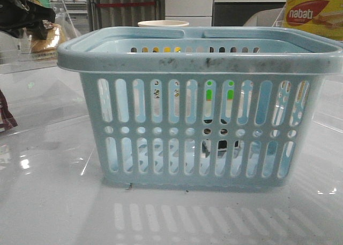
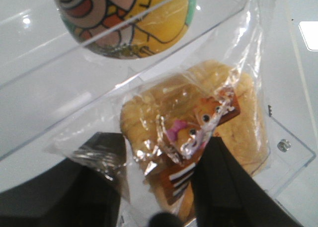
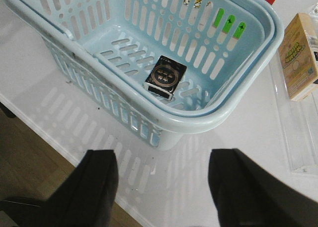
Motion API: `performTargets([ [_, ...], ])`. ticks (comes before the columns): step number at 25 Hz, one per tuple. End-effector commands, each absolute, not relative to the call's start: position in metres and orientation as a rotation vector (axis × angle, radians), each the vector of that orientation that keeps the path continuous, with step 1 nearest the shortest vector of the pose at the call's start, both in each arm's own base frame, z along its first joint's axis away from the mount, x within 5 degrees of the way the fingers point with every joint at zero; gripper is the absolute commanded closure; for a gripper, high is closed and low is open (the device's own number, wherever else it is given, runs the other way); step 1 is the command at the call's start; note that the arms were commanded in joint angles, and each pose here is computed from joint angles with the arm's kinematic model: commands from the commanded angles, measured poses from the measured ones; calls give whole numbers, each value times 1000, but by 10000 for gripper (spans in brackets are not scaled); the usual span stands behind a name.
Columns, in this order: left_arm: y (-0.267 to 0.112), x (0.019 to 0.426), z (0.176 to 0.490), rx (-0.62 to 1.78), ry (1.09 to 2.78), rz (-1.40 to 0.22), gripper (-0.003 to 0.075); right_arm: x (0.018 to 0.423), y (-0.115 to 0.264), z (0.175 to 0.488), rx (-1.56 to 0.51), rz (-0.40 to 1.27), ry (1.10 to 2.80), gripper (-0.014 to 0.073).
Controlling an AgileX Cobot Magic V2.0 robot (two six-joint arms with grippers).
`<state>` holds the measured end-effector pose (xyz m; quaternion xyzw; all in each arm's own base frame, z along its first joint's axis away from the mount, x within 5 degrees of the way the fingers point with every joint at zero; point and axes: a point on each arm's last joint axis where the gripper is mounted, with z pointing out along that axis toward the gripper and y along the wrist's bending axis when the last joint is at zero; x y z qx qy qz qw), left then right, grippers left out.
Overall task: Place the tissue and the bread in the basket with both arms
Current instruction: 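Reach the left gripper to the packaged bread bun on the shelf and grasp it, then lift the bread bun and carry it over the basket with the left gripper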
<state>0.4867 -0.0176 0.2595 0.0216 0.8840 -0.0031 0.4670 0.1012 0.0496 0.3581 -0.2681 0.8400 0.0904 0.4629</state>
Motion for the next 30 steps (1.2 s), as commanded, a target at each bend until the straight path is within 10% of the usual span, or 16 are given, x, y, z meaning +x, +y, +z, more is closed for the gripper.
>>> performTargets([
  [1, -16, 484, 306, 43, 2001, -12, 486, 103, 50, 372, -631, 221, 1971, 85],
  [9, -16, 472, 322, 43, 2029, -11, 631, 103, 50, 372, -631, 221, 1971, 85],
  [30, -101, 301, 466, 389, 2091, -228, 630, 103, 50, 372, -631, 221, 1971, 85],
])
